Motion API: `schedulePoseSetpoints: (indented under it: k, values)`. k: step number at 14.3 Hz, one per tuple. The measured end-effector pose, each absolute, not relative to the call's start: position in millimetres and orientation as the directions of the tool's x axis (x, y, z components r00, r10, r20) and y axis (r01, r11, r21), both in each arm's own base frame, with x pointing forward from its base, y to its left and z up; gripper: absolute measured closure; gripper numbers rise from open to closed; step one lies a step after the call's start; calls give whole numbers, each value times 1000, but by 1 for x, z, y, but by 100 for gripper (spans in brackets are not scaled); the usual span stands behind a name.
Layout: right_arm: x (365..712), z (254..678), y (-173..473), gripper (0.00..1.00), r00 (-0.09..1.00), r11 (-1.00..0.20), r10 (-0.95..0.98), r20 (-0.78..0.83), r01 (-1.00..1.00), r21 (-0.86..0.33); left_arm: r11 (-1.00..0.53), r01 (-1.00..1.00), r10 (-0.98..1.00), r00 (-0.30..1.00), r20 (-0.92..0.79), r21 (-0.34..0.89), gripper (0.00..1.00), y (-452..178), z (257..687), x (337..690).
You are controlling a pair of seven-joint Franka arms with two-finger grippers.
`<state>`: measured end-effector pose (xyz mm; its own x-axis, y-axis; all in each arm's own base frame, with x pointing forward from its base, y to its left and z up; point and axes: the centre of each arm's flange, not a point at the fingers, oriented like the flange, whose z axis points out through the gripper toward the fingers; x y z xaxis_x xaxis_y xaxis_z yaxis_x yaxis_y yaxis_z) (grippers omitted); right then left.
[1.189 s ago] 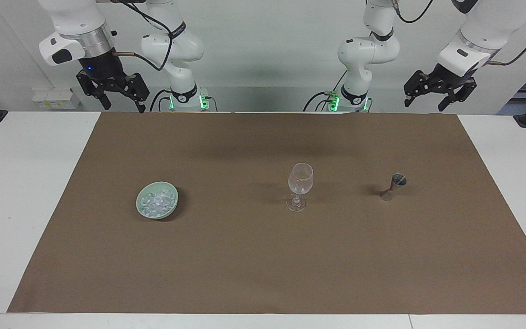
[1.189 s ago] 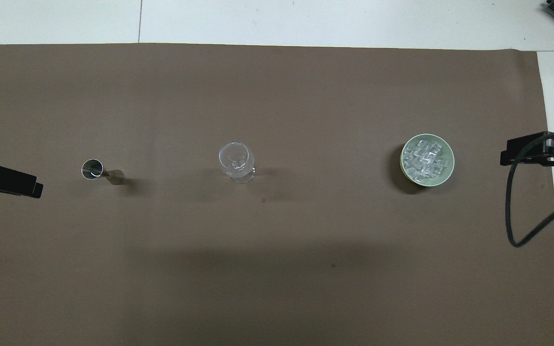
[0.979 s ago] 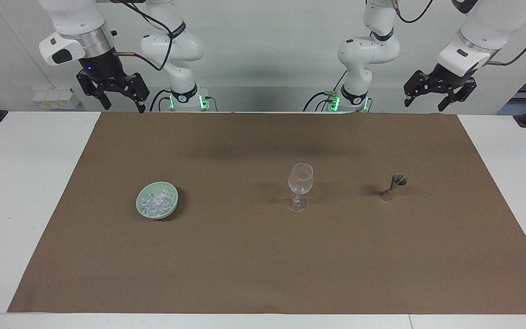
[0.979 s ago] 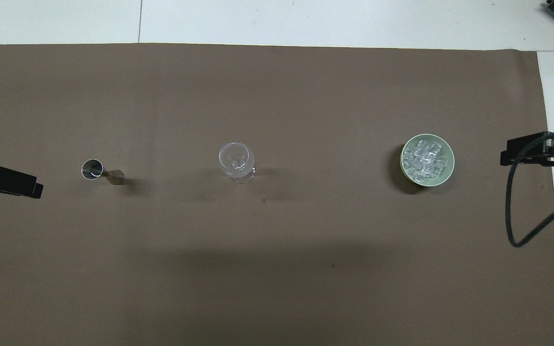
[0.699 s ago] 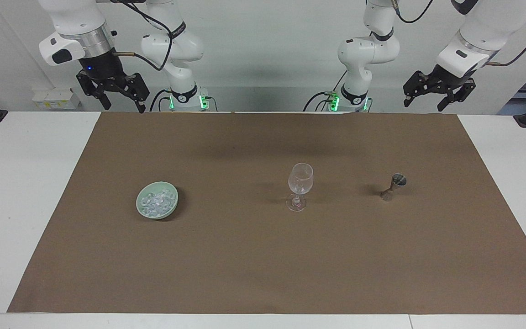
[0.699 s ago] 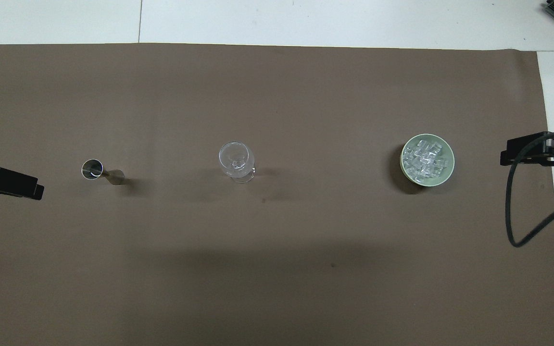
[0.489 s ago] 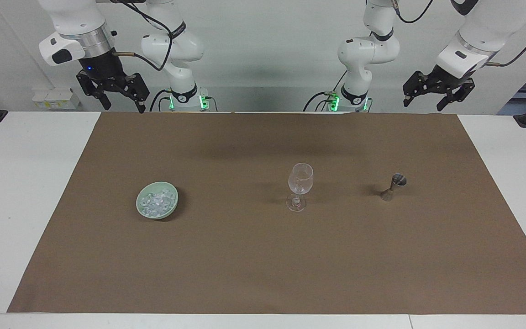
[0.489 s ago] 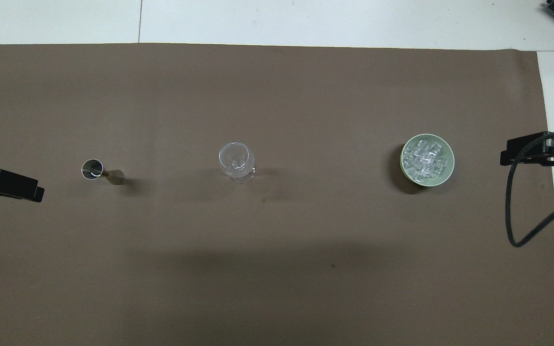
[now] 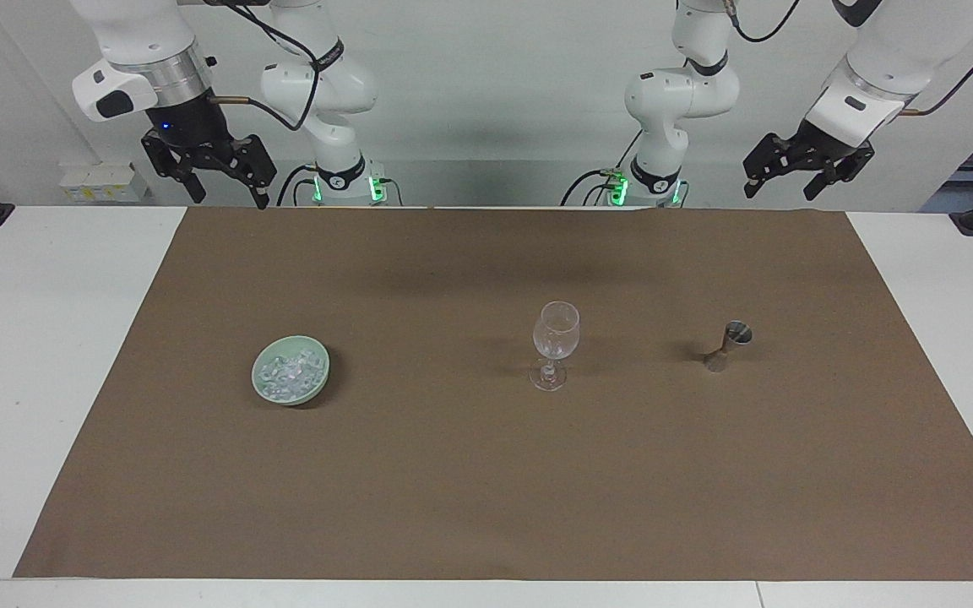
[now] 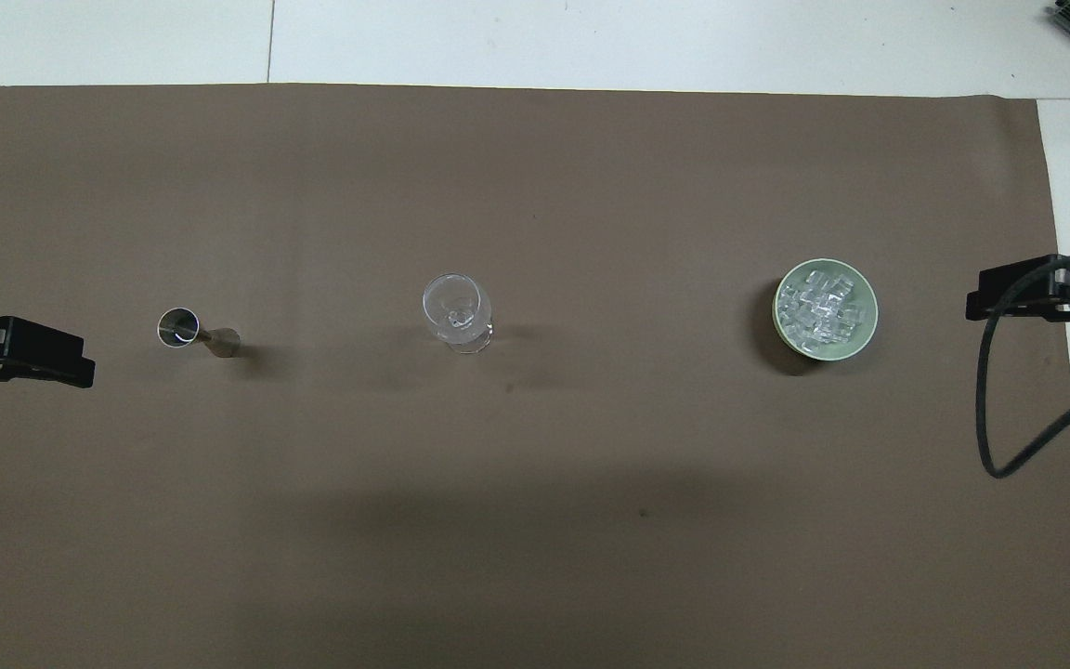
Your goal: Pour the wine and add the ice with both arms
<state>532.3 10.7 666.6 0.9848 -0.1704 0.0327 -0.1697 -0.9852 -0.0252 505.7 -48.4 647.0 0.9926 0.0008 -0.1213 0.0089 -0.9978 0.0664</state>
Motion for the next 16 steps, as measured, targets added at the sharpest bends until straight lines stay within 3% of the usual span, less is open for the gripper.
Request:
schedulePoseSetpoints:
  k: [9,16]
  values:
    - [532,667,11,0,985,-985,-170,33,-170,-25,-924,375,361,919,-157,71,0,-32,615,528]
    - [532,667,11,0,985,-985,-170,33,-170,-25,-733,673,614,719,-325,103,0,25,564,554]
